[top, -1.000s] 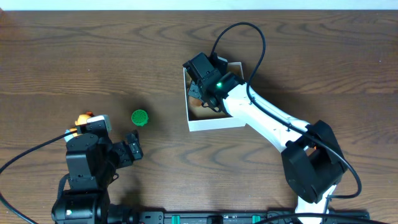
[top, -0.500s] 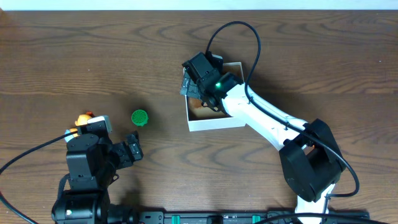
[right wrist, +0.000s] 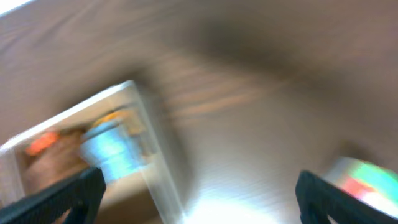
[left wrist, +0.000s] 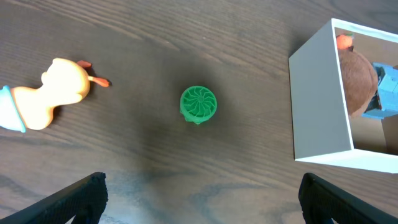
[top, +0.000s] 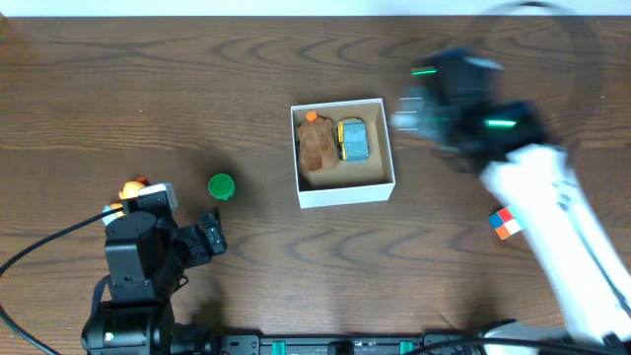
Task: Pack container
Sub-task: 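Release hamster and move right gripper to the colored cube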
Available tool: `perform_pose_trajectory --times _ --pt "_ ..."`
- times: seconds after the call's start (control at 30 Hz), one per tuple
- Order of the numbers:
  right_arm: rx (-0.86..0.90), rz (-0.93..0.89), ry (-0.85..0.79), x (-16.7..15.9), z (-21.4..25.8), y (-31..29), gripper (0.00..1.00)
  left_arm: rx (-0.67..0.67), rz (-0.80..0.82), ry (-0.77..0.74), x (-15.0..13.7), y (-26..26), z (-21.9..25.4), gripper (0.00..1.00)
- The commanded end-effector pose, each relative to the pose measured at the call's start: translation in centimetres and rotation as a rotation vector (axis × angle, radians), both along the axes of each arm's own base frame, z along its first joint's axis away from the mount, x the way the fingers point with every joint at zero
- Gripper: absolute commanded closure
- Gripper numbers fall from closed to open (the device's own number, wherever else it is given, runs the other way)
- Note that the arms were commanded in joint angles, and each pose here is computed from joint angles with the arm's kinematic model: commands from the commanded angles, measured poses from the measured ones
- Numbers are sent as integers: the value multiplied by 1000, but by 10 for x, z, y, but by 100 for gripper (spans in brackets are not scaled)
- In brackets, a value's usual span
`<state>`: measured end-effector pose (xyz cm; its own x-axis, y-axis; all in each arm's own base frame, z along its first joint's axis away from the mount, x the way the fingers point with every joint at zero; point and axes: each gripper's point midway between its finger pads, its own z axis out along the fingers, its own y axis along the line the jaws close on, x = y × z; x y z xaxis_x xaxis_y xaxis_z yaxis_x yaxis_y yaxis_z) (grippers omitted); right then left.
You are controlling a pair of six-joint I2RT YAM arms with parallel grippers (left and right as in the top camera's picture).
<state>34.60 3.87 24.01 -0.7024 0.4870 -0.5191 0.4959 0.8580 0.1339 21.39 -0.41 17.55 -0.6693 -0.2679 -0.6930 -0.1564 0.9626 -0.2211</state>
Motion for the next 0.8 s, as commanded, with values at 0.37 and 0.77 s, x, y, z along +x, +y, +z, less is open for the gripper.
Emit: perform_pose_trajectory --times 0.37,0.77 --pt "183 -500 274 -82 -85 -126 1 -3 -3 -24 2 -1 10 2" --pt "218 -594 308 -108 -194 -118 1 -3 -3 -24 2 -1 10 2"
